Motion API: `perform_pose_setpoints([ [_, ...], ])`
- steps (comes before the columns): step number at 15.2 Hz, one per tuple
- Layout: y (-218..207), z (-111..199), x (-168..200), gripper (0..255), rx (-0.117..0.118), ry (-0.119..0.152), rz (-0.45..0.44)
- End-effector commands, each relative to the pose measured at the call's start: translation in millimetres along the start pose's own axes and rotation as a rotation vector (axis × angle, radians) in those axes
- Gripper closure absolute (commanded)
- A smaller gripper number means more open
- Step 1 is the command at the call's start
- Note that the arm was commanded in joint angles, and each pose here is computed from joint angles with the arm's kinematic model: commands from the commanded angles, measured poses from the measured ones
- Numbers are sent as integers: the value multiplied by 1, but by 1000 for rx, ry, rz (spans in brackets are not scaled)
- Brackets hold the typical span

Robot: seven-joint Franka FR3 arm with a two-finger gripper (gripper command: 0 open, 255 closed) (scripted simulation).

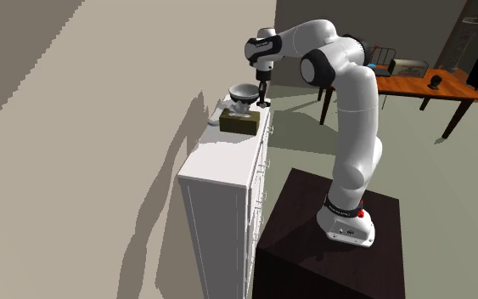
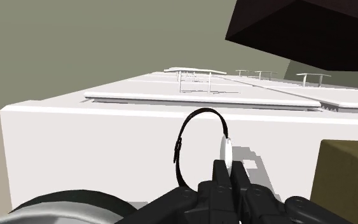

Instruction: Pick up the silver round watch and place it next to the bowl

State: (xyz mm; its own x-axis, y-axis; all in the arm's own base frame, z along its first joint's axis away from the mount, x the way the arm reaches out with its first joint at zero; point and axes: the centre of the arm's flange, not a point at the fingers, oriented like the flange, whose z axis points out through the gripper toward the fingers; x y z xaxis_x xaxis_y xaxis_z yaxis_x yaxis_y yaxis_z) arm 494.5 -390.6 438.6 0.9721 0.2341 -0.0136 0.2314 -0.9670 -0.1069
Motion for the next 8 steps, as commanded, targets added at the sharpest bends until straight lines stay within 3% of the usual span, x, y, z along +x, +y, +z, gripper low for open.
perform_pose_setpoints([
  [1, 1, 9, 0, 255, 0, 0, 0],
  [8, 3, 29, 0, 255, 0, 0, 0],
])
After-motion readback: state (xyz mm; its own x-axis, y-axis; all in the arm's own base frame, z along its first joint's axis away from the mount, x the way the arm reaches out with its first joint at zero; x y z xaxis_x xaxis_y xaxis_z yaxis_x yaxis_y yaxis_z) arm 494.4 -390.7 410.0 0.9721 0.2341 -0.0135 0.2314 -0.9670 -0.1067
